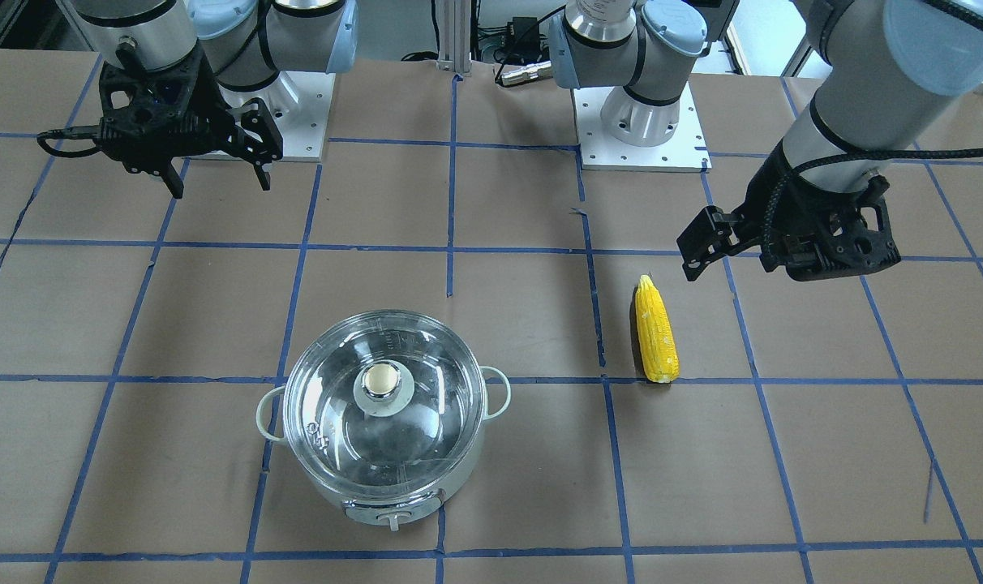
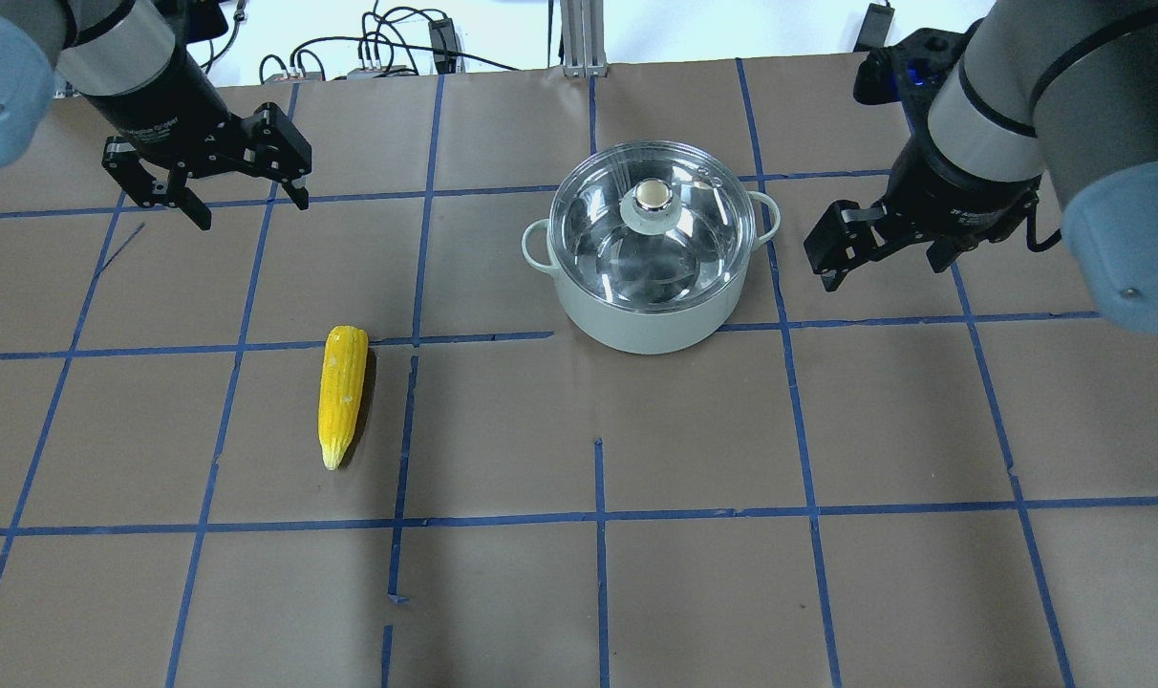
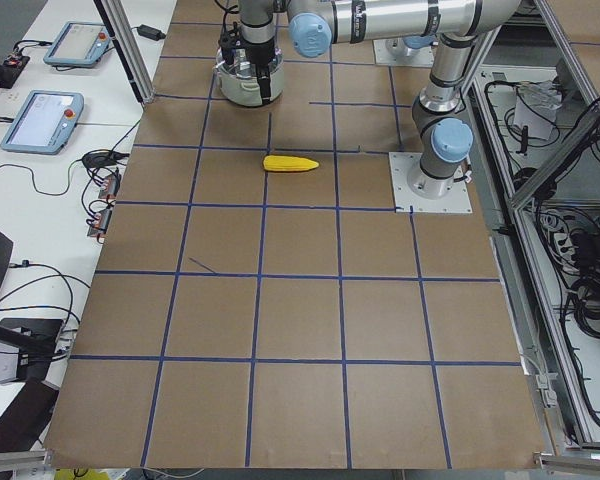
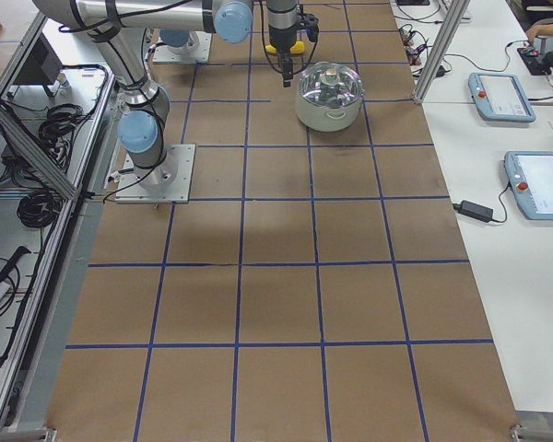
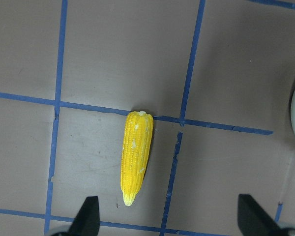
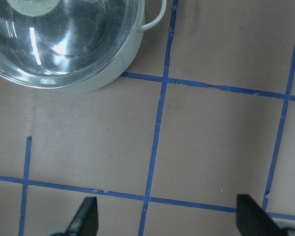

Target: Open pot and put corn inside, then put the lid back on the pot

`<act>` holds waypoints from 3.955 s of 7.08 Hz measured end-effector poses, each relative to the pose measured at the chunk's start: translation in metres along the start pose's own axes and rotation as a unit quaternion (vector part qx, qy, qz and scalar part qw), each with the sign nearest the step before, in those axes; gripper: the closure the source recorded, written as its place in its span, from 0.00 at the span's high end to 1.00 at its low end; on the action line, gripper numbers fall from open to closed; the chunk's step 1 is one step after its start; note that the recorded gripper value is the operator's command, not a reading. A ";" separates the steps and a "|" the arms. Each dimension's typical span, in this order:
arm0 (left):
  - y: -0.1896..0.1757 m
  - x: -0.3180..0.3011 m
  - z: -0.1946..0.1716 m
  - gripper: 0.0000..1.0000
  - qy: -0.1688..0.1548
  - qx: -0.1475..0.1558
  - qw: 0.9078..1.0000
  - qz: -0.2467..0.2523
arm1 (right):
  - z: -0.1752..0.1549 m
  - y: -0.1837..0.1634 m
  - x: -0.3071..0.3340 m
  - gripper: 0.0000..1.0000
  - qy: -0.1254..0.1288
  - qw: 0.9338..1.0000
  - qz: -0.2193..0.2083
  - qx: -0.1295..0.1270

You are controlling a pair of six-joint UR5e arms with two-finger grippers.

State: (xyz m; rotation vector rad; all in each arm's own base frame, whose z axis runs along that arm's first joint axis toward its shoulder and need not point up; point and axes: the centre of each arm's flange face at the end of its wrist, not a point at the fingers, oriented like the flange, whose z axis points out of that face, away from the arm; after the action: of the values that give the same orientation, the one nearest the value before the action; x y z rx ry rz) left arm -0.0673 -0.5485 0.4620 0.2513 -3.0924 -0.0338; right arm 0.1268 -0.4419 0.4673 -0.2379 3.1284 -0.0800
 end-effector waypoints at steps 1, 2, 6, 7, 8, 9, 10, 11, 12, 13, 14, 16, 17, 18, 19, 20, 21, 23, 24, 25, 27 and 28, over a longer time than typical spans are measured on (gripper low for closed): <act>0.000 0.000 0.000 1.00 0.000 0.000 1.000 0.000 | 0.001 0.001 0.000 1.00 0.000 1.000 0.000 -0.004; 0.000 0.000 0.000 1.00 0.000 0.000 1.000 0.000 | 0.001 0.002 0.000 1.00 0.000 1.000 0.000 -0.010; -0.001 0.000 0.002 1.00 0.000 -0.002 1.000 0.000 | 0.003 0.001 0.000 1.00 -0.002 1.000 0.000 -0.013; -0.003 0.000 0.004 1.00 -0.001 -0.003 1.000 0.000 | 0.003 -0.005 0.000 1.00 -0.003 1.000 0.000 -0.010; -0.006 0.000 0.007 1.00 -0.001 -0.003 1.000 -0.001 | 0.002 -0.017 0.001 1.00 -0.006 1.000 -0.001 -0.008; -0.007 0.000 0.009 1.00 -0.001 -0.003 1.000 0.000 | 0.001 -0.034 0.001 1.00 -0.008 1.000 -0.003 -0.007; -0.007 0.000 0.011 1.00 -0.001 -0.004 1.000 0.000 | 0.005 -0.051 -0.005 1.00 -0.009 1.000 -0.008 -0.008; -0.006 0.000 0.014 1.00 -0.001 -0.007 1.000 0.000 | 0.013 -0.070 -0.019 0.99 -0.010 1.000 -0.016 -0.008; -0.005 0.000 0.014 1.00 -0.001 -0.007 1.000 0.000 | 0.021 -0.089 -0.039 0.99 -0.010 1.000 -0.022 -0.003; -0.005 0.001 0.014 1.00 -0.001 -0.007 1.000 0.000 | 0.032 -0.107 -0.059 0.99 -0.009 1.000 -0.023 0.002; -0.005 0.001 0.014 1.00 -0.001 -0.006 1.000 0.000 | 0.046 -0.124 -0.075 0.99 -0.009 1.000 -0.021 0.006; -0.006 0.002 0.013 1.00 0.000 -0.005 1.000 0.001 | 0.075 -0.156 -0.099 0.99 -0.011 1.000 -0.024 0.010; -0.006 0.002 0.012 1.00 0.000 -0.004 1.000 0.002 | 0.086 -0.168 -0.108 0.99 -0.012 1.000 -0.026 0.009; -0.006 0.002 0.010 1.00 0.000 -0.003 1.000 0.002 | 0.096 -0.181 -0.114 0.99 -0.011 1.000 -0.026 0.010; -0.006 0.002 0.009 1.00 0.000 -0.002 1.000 0.002 | 0.104 -0.191 -0.119 0.99 -0.009 1.000 -0.028 0.011; -0.006 0.002 0.009 1.00 0.000 -0.001 1.000 0.003 | 0.111 -0.196 -0.124 0.99 -0.009 0.999 -0.030 0.012; -0.005 0.002 0.009 1.00 -0.001 -0.002 1.000 0.004 | 0.118 -0.199 -0.128 0.99 -0.008 0.999 -0.031 0.012; -0.006 0.002 0.010 1.00 -0.001 -0.002 1.000 0.004 | 0.124 -0.199 -0.138 0.99 -0.008 0.999 -0.033 0.010; -0.006 0.001 0.011 1.00 -0.001 -0.004 1.000 0.005 | 0.126 -0.198 -0.139 0.99 -0.007 0.999 -0.032 0.009; -0.005 0.001 0.013 1.00 -0.001 -0.006 1.000 0.005 | 0.128 -0.198 -0.140 0.96 -0.007 0.999 -0.031 0.006; -0.004 0.001 0.016 1.00 -0.001 -0.009 1.000 0.005 | 0.134 -0.196 -0.140 0.62 -0.007 1.000 -0.031 0.001; -0.005 0.001 0.016 1.00 -0.001 -0.009 1.000 0.004 | 0.135 -0.196 -0.140 0.50 -0.007 0.999 -0.031 0.000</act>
State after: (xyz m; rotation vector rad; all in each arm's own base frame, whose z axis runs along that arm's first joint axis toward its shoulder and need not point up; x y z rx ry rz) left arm -0.0684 -0.5530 0.4460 0.2390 -3.0937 -0.0607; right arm 0.2956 -0.6212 0.3423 -0.3346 3.1075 -0.0768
